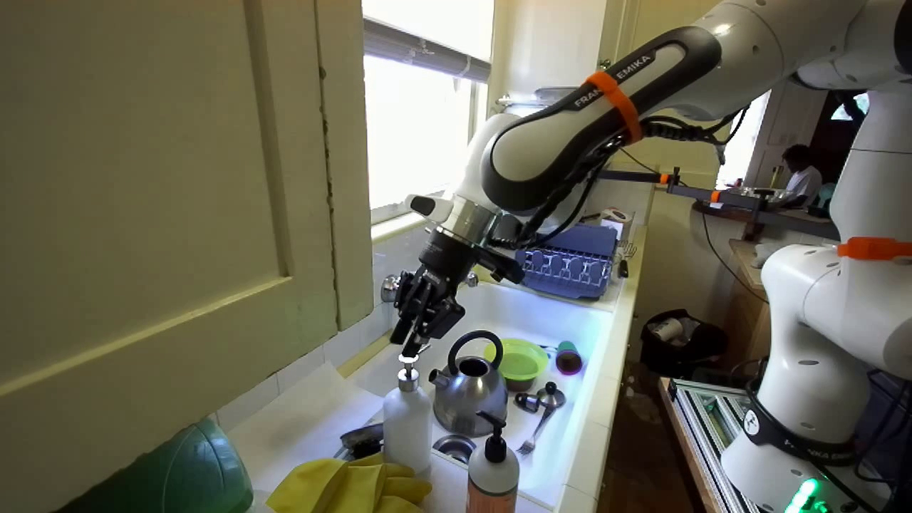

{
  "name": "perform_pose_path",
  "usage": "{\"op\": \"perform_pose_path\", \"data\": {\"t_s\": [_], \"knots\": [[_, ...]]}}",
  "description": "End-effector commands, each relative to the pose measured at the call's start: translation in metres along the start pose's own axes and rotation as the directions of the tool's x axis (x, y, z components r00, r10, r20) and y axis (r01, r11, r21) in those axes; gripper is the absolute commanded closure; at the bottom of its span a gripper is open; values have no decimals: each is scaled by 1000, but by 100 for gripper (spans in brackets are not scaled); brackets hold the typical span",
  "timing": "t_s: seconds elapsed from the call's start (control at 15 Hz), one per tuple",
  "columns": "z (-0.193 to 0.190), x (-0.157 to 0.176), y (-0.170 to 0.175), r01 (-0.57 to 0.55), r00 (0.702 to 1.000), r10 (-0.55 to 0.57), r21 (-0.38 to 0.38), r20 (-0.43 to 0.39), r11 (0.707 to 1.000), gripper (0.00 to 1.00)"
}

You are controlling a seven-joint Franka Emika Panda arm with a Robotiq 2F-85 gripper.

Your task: Press the top of the white bottle

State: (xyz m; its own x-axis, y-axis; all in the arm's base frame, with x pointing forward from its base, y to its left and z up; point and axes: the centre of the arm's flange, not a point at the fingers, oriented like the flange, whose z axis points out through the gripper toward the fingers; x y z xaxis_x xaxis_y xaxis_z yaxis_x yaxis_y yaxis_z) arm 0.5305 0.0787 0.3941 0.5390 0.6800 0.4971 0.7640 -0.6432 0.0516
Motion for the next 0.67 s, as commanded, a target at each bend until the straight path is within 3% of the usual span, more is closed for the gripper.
{"op": "perform_pose_path", "data": {"t_s": [0.0, 0.13, 0.27, 0.4, 0.6], "knots": [[-52, 8, -1, -52, 998, 52, -10, 22, 999, 29], [-82, 8, -3, -109, 992, 110, -24, 56, 994, 13], [-116, -1, -6, -161, 977, 172, -88, 130, 983, 1], [-155, -23, -9, -191, 954, 213, -121, 213, 974, 0], [-214, -65, -7, -289, 892, 286, -46, 349, 956, 0]]}}
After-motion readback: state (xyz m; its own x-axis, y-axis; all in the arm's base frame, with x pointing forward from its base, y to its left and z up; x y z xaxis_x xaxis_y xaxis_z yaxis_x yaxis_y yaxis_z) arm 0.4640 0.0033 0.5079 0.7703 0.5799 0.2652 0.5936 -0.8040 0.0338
